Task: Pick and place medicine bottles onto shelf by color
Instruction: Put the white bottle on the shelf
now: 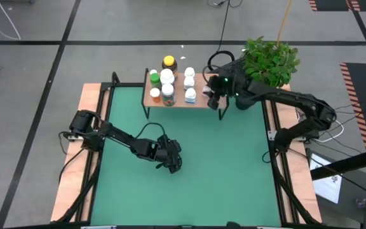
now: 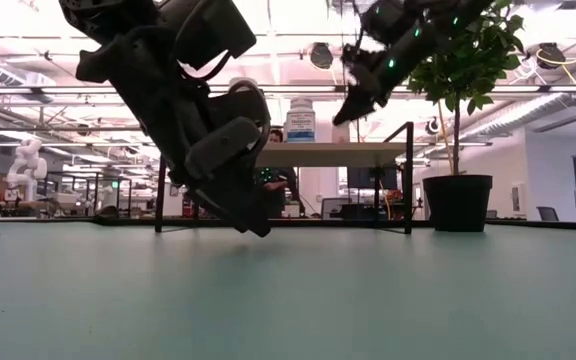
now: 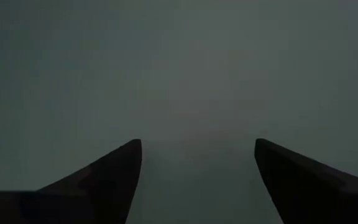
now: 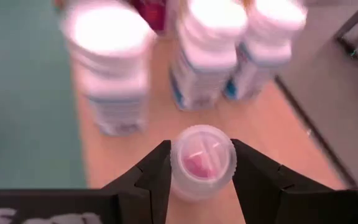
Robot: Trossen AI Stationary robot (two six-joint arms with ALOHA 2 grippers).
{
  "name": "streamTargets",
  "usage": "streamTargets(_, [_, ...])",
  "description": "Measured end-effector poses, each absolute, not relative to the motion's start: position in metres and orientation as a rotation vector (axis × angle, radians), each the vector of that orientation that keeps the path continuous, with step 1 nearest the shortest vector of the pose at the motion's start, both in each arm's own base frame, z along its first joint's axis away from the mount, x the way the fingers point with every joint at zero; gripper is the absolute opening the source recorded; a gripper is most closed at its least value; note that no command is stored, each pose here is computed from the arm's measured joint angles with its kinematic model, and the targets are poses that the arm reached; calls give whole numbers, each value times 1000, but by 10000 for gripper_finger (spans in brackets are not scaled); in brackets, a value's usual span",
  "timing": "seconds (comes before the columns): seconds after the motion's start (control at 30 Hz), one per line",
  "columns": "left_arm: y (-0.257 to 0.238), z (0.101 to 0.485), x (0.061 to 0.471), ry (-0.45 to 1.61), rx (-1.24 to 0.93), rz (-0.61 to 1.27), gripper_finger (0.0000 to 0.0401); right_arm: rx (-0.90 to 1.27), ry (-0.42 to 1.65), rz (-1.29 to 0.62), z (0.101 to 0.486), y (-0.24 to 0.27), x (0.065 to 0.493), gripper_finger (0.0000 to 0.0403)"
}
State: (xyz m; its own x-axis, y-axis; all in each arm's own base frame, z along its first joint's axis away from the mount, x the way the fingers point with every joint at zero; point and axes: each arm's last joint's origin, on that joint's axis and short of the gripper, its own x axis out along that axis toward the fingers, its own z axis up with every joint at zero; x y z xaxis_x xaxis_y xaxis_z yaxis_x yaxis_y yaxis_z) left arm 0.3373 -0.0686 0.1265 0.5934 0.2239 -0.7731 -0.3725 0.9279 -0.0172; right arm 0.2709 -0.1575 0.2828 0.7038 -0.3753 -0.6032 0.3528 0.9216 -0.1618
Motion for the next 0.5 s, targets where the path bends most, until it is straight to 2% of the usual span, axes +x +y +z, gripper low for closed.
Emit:
streamTargets(0.27, [-69,127,338,863,-186,346,297,40,657,-358,265,-185,275,138])
streamTargets(0.5, [-68,127,338,864,-181,344,296,30,647,-363,266,-184,274,177])
